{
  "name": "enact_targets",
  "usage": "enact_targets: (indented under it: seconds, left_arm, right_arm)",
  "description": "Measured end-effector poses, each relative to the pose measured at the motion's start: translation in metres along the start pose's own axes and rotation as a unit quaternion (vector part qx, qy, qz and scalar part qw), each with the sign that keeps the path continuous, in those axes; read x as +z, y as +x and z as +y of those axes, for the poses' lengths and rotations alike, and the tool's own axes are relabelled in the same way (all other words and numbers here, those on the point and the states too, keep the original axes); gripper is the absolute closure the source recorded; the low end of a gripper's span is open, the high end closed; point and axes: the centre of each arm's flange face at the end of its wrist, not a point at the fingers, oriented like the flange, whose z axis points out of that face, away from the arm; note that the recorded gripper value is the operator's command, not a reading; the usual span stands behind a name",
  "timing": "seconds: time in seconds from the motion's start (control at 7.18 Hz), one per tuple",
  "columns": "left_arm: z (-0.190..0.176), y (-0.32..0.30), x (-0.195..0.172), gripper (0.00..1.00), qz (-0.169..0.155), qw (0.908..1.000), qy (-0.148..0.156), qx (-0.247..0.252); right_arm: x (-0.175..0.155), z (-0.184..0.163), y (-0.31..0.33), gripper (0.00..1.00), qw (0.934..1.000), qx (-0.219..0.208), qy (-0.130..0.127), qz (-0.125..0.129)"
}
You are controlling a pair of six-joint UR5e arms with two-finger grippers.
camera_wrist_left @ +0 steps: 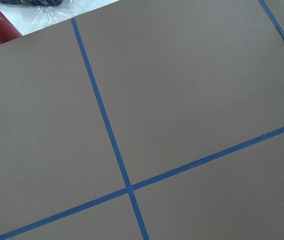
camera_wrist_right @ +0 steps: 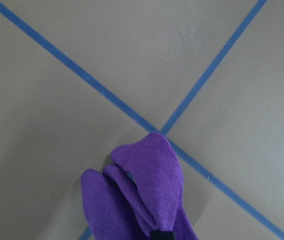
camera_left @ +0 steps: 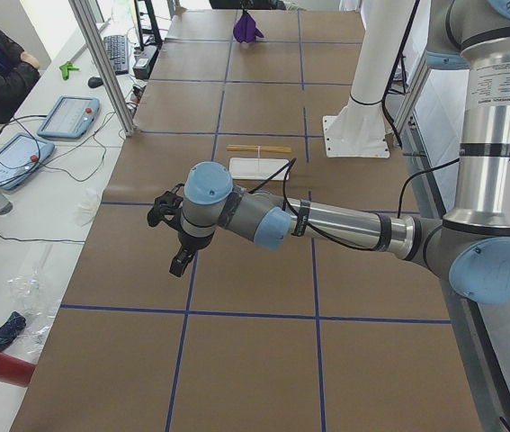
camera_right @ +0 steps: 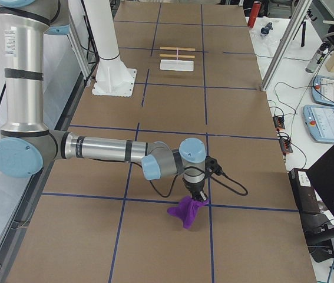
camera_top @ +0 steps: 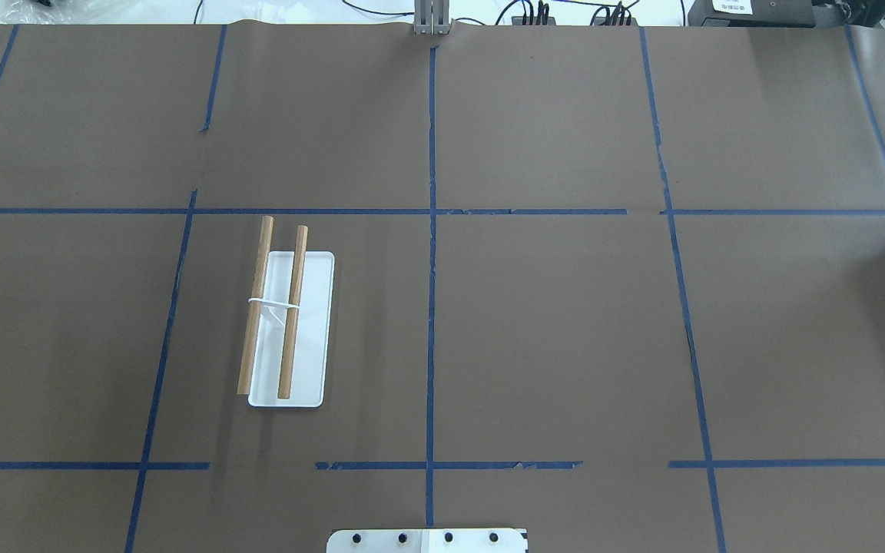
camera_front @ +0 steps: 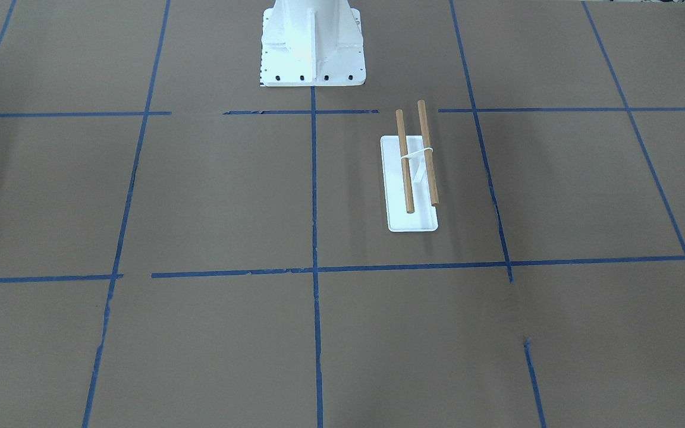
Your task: Hang towel on rack
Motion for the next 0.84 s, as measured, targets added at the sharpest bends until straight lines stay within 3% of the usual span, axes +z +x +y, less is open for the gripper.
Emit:
enact_targets:
  seconds: [0.42,0.84]
  left_arm:
    - [-0.049,0.030,-0.013,0.00,0.013,0.9992,0.026,-0.026]
    - [-0.120,0.157,-0.001,0.00,0.084,0.9932,0.033,-0.074]
  right_arm:
    - [-0.059,-0.143,-0.053,1.00,0.9987,-0.044,0.021,-0.016]
    - [-0.074,-0.274,-0.201,1.00,0.9951,0.048,0.055,-0.067]
